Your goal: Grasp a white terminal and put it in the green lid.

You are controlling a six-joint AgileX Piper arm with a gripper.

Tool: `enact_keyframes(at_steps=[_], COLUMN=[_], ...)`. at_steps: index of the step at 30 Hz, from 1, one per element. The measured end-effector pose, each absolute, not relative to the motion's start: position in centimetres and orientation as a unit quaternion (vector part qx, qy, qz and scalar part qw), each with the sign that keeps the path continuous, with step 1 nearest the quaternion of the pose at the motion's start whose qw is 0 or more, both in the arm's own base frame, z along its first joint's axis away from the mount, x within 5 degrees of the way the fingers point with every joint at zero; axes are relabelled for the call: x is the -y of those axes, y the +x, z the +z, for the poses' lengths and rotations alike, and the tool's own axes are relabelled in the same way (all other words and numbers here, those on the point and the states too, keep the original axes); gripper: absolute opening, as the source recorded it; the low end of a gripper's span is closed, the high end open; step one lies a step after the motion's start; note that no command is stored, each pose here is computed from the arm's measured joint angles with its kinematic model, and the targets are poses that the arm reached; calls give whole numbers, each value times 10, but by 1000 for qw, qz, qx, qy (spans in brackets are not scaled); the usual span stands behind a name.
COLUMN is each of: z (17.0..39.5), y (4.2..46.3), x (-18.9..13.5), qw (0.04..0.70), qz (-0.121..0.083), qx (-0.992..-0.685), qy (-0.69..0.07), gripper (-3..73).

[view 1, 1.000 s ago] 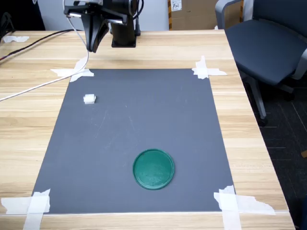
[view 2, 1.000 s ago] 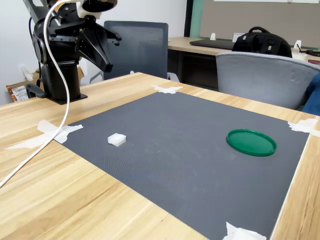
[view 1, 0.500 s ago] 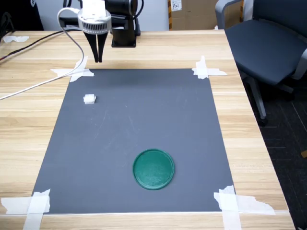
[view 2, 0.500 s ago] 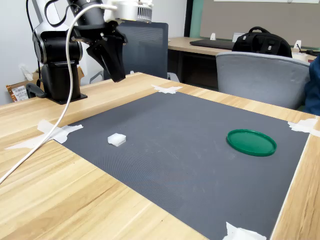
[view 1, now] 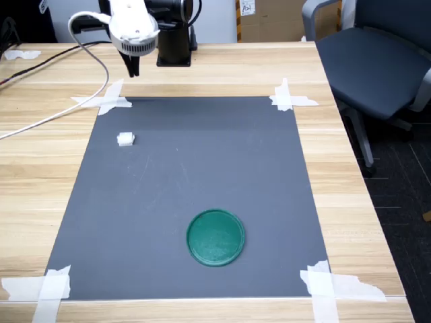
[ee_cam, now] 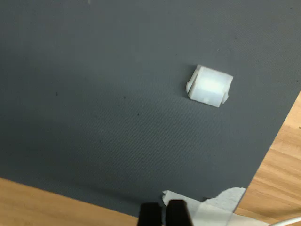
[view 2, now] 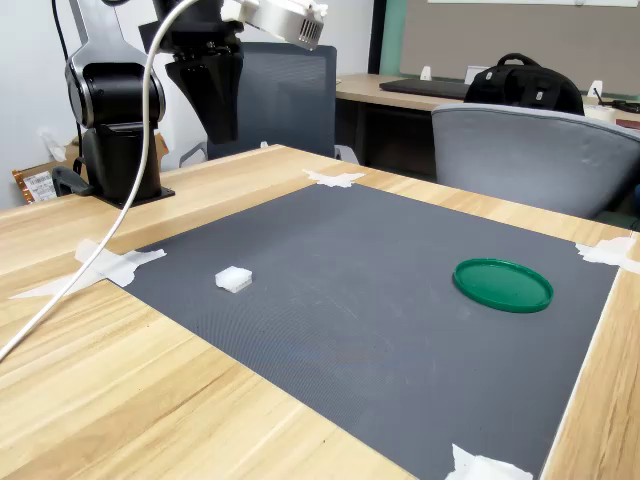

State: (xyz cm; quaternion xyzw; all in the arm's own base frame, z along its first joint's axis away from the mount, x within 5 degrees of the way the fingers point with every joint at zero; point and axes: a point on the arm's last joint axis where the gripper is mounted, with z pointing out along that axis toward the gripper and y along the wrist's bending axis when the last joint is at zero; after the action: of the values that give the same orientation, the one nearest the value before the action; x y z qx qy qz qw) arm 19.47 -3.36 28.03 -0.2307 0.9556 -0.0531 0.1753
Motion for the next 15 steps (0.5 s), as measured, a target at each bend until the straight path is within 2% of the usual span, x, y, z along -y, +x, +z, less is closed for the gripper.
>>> enact_keyframes(at_steps=[4,11,15], z=[286,281,277], y=[203,211,215], x=[36,41,44], qw=[170,148,140], qz=[-58,-63,-73], qx=[-955,-961,-964], qy=[-236,-226,-213], gripper=[78,315,434])
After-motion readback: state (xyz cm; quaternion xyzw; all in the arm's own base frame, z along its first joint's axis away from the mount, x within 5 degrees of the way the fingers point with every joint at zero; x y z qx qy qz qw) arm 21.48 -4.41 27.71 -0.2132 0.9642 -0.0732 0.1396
